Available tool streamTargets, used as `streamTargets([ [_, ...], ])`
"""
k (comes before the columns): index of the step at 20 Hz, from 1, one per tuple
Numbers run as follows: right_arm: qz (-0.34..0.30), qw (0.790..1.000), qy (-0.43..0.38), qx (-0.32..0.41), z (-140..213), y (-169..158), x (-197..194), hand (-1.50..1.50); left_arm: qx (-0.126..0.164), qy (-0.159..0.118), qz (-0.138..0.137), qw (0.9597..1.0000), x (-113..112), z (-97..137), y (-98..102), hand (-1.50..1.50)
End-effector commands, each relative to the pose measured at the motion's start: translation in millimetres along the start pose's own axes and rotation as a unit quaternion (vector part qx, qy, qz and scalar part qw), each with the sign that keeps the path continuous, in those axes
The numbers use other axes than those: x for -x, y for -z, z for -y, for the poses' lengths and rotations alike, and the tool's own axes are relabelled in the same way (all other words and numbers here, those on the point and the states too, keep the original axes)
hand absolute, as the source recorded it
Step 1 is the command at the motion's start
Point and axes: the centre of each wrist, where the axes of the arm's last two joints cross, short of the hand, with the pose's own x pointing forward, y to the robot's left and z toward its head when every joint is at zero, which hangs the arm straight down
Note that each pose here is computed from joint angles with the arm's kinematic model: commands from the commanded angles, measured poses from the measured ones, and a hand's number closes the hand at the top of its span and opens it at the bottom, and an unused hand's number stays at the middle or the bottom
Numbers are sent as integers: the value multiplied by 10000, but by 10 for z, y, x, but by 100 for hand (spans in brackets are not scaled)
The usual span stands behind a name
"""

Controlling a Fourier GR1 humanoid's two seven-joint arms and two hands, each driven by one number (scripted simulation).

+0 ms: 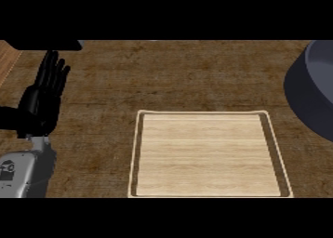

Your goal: Pick the cupcake from the tray and place it in the pot

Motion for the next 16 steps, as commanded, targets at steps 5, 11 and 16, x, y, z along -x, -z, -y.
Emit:
streamTargets([
  [5, -122, 9998, -116, -140, -438, 64, 380, 150, 54, -6, 30, 10000, -28, -171, 22, 0],
  [11, -863, 9872, 420, -1272, -292, 249, 486, 150, 146, -30, 15, 9999, -62, -3, 71, 0],
  [16, -489, 9791, 847, -1785, -725, 81, 452, -150, 110, -7, 113, 9999, -83, 196, 177, 0],
])
